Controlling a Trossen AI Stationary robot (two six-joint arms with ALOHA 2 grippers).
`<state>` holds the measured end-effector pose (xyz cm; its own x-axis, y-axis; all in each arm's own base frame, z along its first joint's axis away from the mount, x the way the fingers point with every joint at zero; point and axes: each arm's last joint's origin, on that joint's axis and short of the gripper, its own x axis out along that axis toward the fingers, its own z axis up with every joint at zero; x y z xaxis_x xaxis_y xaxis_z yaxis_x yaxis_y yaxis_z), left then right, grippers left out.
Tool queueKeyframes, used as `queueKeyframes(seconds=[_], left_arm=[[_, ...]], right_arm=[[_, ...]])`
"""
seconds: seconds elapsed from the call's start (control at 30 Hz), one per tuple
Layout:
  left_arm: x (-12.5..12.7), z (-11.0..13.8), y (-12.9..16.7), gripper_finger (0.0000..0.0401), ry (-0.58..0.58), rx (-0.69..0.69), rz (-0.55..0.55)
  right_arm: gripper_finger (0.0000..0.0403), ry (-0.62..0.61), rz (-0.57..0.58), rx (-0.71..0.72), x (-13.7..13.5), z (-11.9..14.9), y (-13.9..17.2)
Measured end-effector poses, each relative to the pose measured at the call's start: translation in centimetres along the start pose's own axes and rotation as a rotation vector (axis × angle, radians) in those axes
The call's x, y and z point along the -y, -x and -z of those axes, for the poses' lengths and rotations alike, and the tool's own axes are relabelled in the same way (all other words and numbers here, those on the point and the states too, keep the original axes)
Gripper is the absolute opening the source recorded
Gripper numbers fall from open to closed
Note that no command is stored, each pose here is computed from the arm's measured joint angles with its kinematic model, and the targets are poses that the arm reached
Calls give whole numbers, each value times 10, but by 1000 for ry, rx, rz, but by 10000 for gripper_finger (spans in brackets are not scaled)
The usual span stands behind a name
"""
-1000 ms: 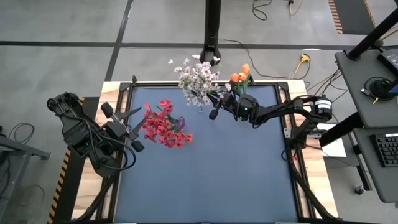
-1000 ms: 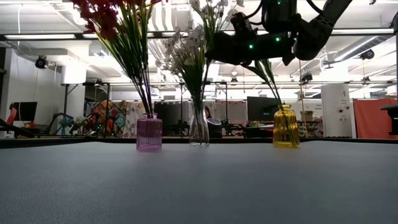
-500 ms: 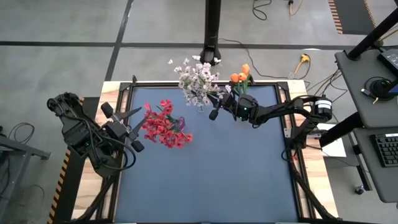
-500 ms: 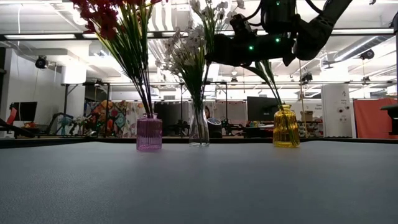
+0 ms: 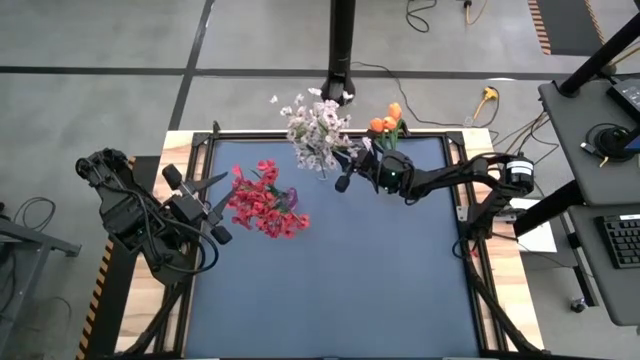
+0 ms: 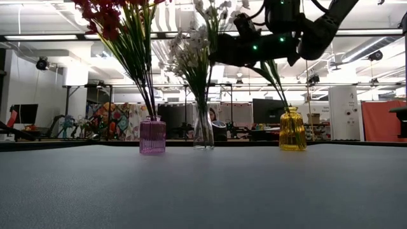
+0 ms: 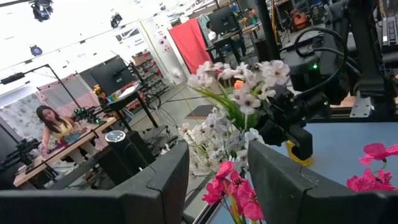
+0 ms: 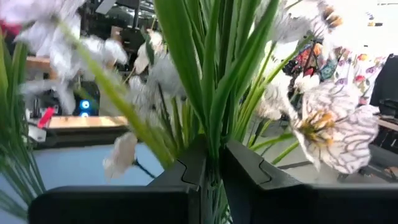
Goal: Sort flowers into vase by color
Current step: Put the white flower into the transparent vase
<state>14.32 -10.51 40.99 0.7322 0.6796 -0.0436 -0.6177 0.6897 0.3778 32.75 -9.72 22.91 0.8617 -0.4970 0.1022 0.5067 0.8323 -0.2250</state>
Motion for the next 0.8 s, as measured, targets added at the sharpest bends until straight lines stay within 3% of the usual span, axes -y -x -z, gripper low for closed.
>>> queueKeyframes(seconds=[0.33,0.8], left_arm=[[0,0,0,148,5,1,0],[0,0,0,148,4,0,0]], right_arm=[[33,0,-27,-168,-1,-16,-23],[33,-21,7,-192,4,-13,-23]])
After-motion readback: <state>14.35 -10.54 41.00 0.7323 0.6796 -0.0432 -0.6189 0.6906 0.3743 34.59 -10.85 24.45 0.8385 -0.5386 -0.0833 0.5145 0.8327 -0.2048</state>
